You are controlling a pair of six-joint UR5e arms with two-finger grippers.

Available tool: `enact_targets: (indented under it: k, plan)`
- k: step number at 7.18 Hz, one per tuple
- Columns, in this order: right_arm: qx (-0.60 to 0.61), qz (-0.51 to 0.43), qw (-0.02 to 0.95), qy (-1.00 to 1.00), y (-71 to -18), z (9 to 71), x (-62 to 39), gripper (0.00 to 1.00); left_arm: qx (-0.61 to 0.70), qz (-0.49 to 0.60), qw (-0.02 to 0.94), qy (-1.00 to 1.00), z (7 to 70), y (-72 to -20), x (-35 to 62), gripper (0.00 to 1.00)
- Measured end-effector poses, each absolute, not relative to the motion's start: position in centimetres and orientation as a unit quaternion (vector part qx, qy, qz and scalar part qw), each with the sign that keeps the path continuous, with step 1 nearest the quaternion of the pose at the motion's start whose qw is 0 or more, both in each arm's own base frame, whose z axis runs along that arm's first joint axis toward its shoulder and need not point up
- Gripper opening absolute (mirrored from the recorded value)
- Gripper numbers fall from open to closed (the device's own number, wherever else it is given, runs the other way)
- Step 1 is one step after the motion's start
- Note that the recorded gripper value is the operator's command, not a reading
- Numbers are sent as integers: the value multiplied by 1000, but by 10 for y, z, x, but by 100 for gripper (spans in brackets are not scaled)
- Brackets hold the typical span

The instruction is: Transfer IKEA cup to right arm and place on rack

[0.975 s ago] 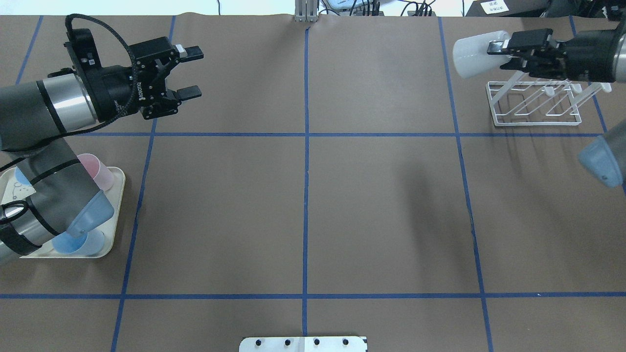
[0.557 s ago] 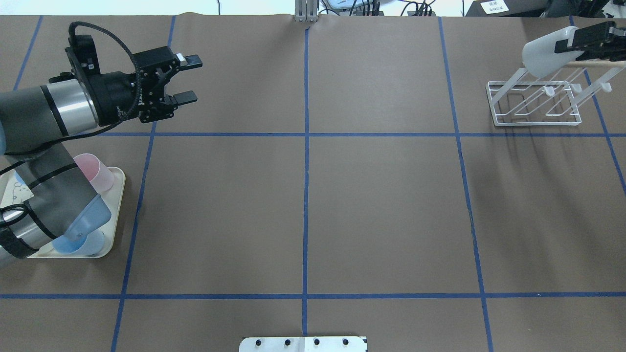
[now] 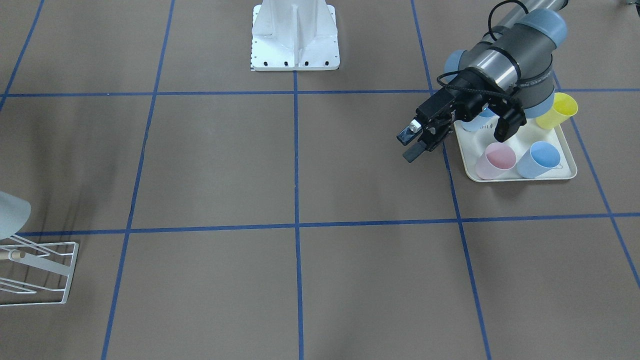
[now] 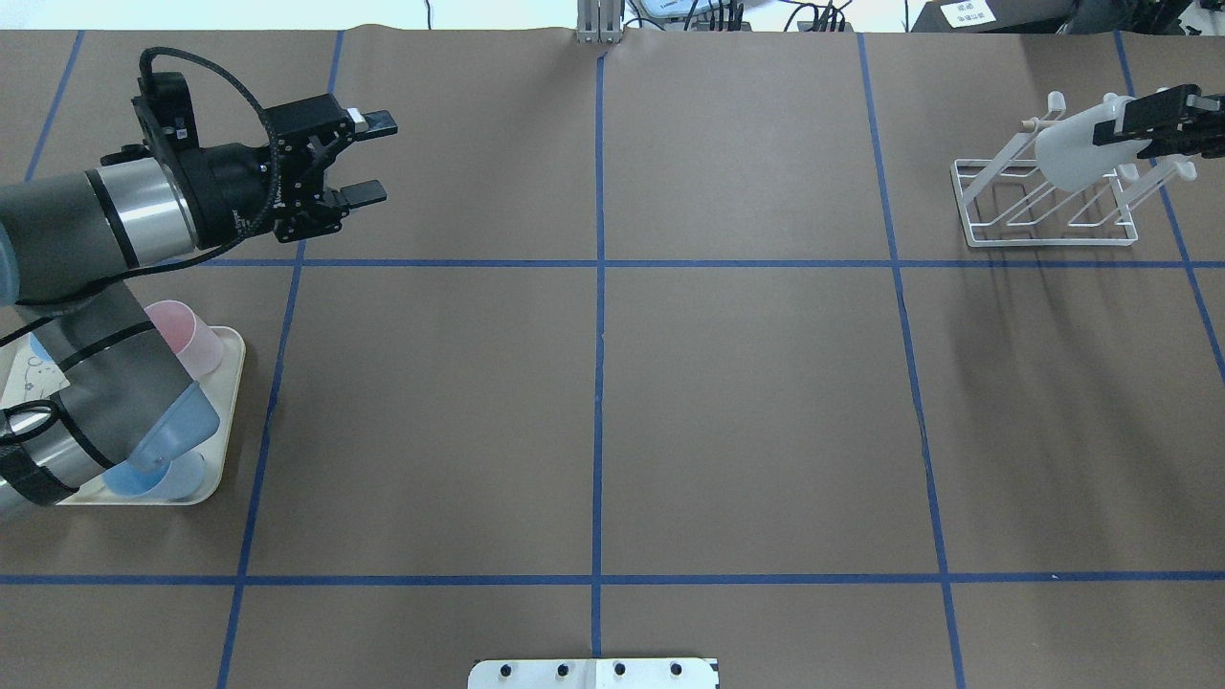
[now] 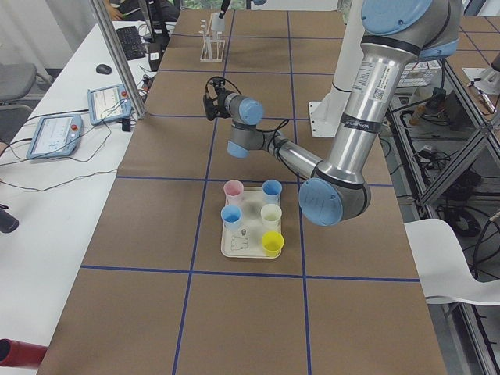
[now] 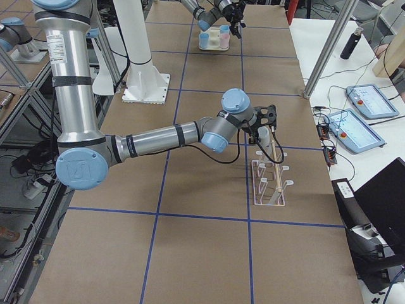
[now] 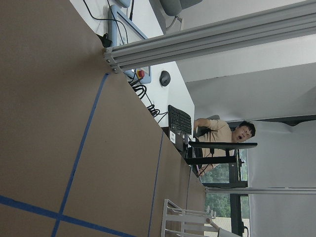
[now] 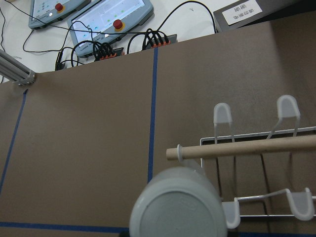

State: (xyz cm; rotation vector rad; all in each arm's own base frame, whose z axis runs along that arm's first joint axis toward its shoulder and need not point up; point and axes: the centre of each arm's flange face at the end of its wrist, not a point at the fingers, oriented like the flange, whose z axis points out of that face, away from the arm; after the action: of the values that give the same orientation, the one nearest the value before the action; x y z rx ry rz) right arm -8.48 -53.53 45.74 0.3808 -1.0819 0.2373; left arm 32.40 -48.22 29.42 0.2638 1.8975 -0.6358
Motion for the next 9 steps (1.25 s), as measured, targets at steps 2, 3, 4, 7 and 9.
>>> enact_targets:
  k: [2,3,4,7,9]
  plan:
    - [170,112,841,-501,-537,463,-96,0,111,-266,532,796,295,-482,324,100]
    - [169,110,845,-495,-537,467,-100,0,111,-266,532,796,295,-482,324,100]
    - [168,105,849,-491,-537,472,-101,0,111,-266,531,797,295,-482,324,100]
    - [166,105,847,-494,-535,474,-90,0,111,-266,531,797,294,-482,324,100]
    - [161,111,846,-496,-538,473,-81,0,111,-266,531,797,294,-482,324,100]
